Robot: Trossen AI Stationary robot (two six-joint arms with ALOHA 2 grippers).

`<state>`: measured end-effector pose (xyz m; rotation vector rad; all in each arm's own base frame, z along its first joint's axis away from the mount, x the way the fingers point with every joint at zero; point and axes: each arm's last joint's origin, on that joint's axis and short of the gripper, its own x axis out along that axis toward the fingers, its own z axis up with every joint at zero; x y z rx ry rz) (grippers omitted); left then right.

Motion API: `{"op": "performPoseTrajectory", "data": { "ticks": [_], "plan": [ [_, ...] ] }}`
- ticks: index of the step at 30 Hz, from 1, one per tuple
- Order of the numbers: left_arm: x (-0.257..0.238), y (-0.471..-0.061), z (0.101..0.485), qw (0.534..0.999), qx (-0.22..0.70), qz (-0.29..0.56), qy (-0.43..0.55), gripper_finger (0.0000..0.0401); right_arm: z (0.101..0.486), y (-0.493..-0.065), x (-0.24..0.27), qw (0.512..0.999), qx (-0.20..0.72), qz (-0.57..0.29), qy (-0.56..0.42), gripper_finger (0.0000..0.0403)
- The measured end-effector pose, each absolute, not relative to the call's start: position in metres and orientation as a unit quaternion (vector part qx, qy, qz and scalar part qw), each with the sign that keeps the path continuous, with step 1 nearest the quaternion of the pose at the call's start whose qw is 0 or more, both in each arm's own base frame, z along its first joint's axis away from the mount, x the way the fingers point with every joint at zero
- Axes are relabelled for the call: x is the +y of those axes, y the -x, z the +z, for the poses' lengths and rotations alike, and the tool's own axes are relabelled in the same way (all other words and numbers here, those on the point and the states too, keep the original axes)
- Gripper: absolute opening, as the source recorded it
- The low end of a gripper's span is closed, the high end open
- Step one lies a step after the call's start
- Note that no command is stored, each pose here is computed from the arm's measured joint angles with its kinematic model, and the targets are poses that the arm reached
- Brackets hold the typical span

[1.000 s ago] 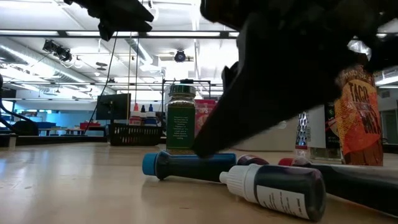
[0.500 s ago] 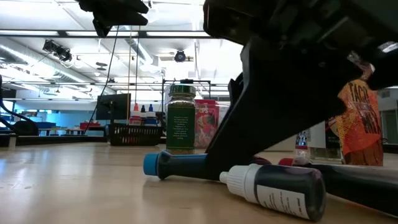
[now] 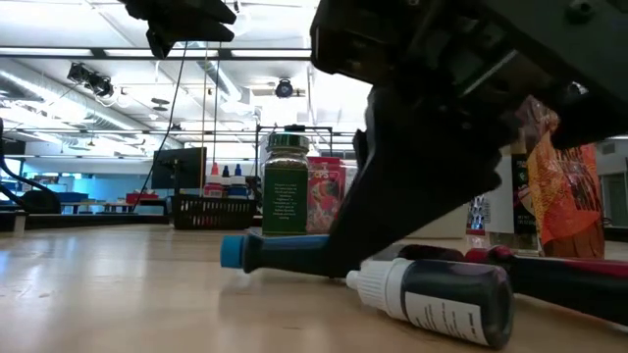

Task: Pick & Place Kitchen Items
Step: Put the small blue food coloring bottle into the black bin

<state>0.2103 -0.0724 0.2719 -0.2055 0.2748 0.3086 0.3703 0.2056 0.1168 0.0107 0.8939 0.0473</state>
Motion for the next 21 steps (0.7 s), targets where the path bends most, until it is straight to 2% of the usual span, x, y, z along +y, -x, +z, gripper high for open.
{"op": "performPoseTrajectory", "data": {
  "ticks": [5, 12, 16, 21],
  "plan": [
    [-0.072, -0.21, 0.272, 0.973, 0.136, 0.153, 0.105, 0.0143, 0.126, -0.375, 0.199, 0.907, 0.42, 0.03, -0.021, 0.0081],
    [-0.075, -0.211, 0.271, 0.977, 0.149, 0.118, 0.099, 0.0143, 0.179, -0.372, 0.187, 0.937, 0.349, 0.003, 0.033, 0.0103],
    [-0.08, -0.212, 0.268, 0.978, 0.169, 0.057, 0.108, 0.0143, 0.212, -0.369, 0.176, 0.951, 0.3, -0.04, 0.06, 0.0089],
    [-0.092, -0.22, 0.253, 0.972, 0.223, -0.033, 0.067, 0.0143, 0.222, -0.371, 0.162, 0.952, 0.292, -0.053, 0.078, 0.0086]
  ]
}}
